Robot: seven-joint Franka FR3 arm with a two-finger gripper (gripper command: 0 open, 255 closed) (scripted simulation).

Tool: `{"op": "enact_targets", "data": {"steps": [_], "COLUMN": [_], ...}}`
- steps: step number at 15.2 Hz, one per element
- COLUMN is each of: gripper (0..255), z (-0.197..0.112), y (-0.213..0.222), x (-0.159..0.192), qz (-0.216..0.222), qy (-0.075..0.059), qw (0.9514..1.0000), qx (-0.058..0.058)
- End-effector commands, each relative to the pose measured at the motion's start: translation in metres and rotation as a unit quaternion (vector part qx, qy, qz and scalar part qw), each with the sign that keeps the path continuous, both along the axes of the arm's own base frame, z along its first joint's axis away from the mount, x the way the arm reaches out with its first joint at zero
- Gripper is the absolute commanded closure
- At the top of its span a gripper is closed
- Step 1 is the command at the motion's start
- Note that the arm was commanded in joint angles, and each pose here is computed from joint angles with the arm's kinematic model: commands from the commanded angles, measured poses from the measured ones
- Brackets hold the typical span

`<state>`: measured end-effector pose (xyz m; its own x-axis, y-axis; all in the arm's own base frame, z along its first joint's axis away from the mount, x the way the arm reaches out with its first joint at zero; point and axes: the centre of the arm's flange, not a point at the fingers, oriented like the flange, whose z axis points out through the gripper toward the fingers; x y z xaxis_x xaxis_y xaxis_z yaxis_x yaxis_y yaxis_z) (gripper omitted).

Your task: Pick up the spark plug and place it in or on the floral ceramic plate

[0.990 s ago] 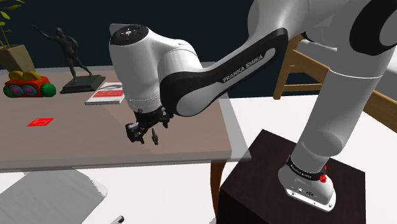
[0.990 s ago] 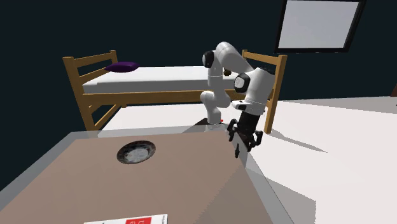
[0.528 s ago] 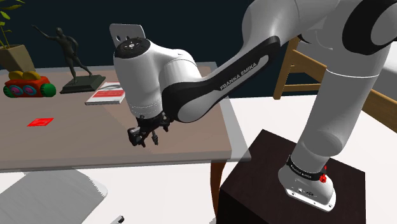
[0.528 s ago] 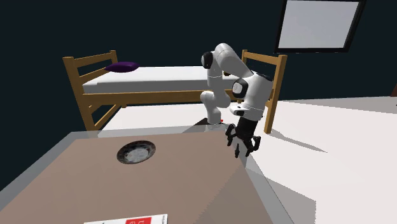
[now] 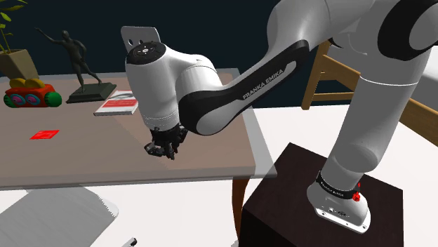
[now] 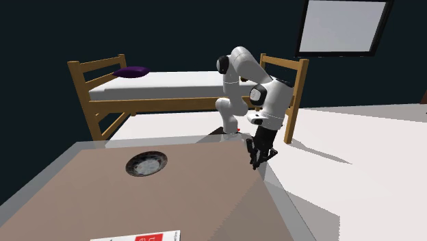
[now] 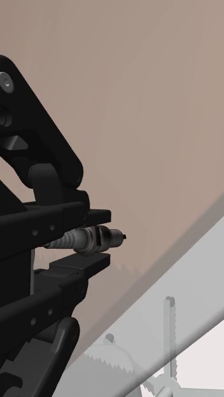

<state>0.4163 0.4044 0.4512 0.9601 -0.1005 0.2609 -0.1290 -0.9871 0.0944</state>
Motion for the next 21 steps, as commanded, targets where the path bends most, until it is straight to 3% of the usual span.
{"op": "enact_targets", "data": {"steps": [1, 6, 21], "gripper": [255, 255, 255], "z": [0.000, 0.000, 0.079], "y": [0.000, 0.000, 0.000], "x": [0.000, 0.000, 0.000], "qz": [0.000, 0.000, 0.000], "qy": [0.000, 0.000, 0.000], "qw": [1.0000, 1.0000, 1.0000], "qx": [0.000, 0.000, 0.000]}}
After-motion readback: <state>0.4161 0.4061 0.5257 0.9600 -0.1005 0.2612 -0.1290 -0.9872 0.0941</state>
